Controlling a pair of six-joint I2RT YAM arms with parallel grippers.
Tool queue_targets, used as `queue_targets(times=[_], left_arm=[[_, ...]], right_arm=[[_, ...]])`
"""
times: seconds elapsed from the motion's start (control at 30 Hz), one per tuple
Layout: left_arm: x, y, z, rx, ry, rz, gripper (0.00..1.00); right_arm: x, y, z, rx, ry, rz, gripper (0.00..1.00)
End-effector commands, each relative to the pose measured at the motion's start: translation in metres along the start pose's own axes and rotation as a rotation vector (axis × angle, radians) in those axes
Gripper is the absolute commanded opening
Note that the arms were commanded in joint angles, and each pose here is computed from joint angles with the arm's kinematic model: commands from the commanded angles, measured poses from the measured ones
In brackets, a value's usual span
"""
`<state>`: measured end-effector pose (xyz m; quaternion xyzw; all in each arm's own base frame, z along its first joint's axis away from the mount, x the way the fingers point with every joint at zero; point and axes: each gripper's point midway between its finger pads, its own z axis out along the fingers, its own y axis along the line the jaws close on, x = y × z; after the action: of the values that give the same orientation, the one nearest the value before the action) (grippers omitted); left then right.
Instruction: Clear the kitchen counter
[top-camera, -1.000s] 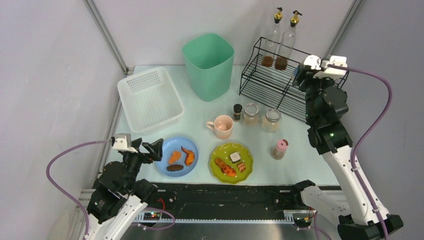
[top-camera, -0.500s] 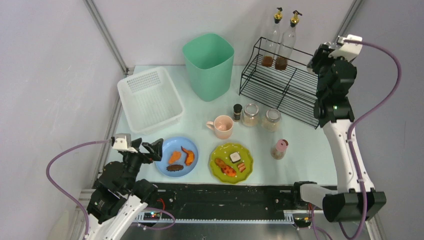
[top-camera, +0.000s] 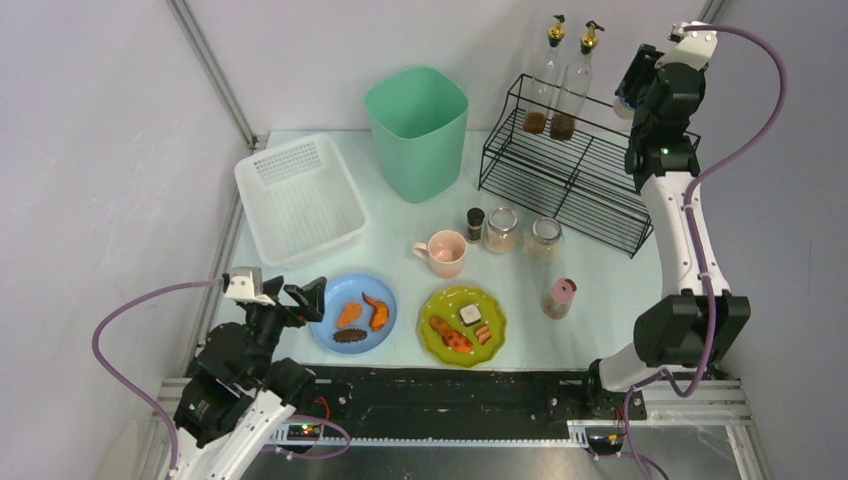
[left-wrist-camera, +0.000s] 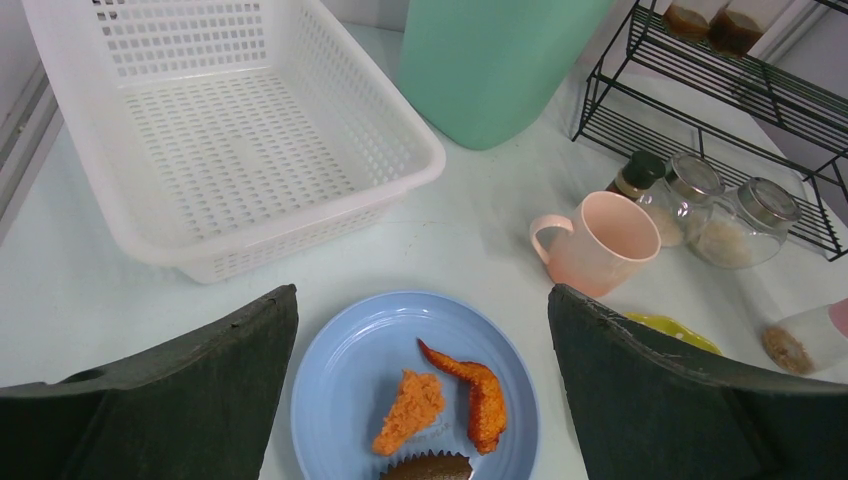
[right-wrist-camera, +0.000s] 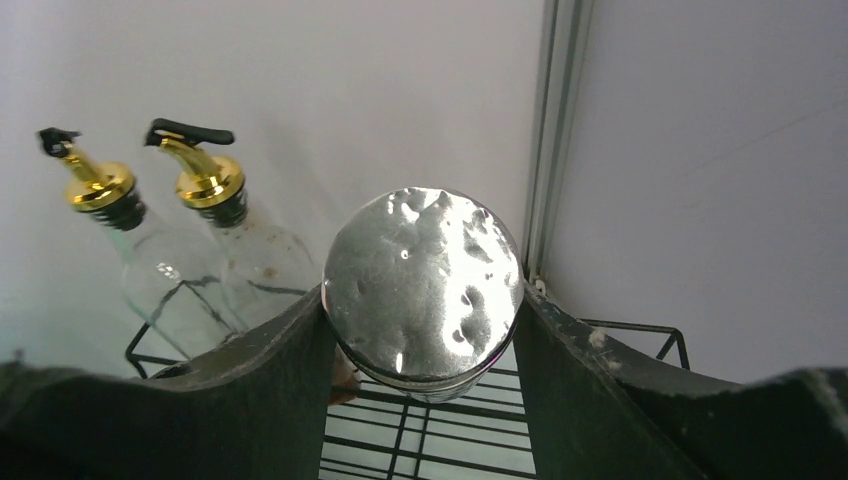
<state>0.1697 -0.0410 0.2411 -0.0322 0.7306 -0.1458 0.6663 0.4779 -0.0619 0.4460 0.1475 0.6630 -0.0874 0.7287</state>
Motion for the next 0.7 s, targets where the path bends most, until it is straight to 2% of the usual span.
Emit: queue_targets(times=[0.0, 0.67], left_arm=[[-0.005, 0.001, 0.0, -0.003, -0.037, -0.015, 0.98], [-0.005, 0.003, 0.0, -0.015, -0.039, -0.016, 0.98]], right_arm=[[-0.036, 0.001, 0.015, 0.002, -0.098, 0.056, 0.18], [0.015, 0.013, 0.063, 0.011, -0.005, 0.06, 0.18]])
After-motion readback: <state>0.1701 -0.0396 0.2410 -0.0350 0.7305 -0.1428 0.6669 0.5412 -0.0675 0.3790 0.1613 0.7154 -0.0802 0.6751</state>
